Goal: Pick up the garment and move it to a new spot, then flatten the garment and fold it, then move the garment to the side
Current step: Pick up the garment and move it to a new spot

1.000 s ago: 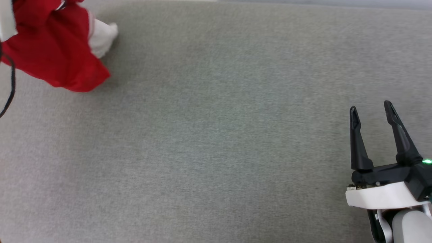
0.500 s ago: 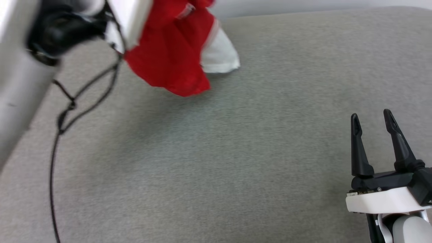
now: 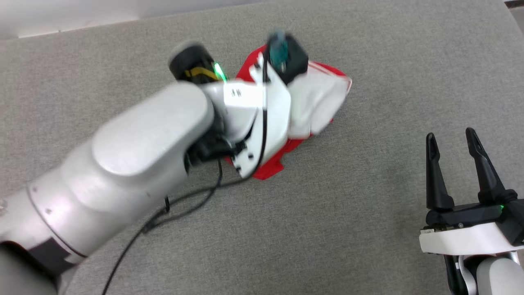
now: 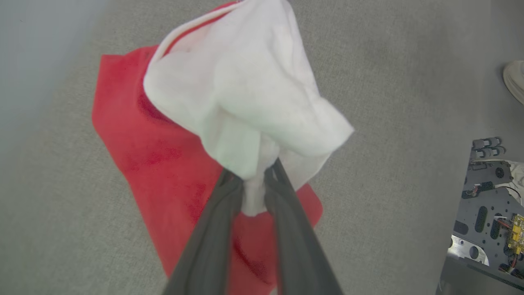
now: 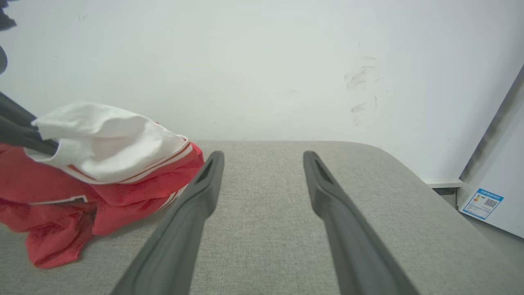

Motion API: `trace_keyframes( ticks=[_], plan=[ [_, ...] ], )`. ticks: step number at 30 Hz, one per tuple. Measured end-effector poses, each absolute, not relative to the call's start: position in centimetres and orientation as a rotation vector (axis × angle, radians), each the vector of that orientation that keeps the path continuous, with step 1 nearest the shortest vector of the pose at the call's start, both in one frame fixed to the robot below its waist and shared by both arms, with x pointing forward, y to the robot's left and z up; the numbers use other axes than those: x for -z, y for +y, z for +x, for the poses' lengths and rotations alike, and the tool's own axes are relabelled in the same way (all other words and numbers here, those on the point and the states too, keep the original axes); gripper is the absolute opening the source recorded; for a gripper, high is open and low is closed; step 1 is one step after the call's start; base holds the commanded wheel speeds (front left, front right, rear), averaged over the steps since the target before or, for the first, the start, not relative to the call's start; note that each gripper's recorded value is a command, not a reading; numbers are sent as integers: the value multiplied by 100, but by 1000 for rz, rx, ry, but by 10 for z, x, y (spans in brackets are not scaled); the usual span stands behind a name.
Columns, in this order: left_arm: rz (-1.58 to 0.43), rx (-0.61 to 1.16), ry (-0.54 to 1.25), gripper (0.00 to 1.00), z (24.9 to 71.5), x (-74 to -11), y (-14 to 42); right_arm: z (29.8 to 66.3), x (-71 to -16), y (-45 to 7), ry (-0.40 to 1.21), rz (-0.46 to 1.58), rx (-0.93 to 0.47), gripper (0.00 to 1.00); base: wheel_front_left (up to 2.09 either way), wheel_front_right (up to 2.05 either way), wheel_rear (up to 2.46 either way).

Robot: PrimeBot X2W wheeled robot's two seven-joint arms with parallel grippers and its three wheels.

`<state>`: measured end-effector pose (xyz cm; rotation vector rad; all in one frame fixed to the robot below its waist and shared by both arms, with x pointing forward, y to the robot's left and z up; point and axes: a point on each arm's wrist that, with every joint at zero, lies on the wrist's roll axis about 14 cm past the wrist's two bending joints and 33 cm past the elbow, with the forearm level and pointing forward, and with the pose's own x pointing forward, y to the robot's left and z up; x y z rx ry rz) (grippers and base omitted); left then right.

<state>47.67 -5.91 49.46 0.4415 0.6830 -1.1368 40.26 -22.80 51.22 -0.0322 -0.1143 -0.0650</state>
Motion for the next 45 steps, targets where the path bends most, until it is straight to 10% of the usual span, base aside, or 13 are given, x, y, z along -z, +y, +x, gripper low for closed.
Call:
trace_keyframes(
  ticks=[13, 15, 29, 45],
  plan=[
    [341, 1205, 858, 0, 423, -408, -62, 413, -500, -222, -85, -36, 45, 100, 0, 0, 0],
    [319, 1197, 779, 100, 430, -419, -66, 413, -501, -220, -90, -37, 38, 100, 0, 0, 0],
    [123, 769, -38, 100, 496, -580, -9, 392, -530, -200, -163, -43, -17, 100, 0, 0, 0],
    [106, 78, -287, 100, 437, -602, 162, 386, -554, -175, -237, -36, -92, 100, 0, 0, 0]
  ],
)
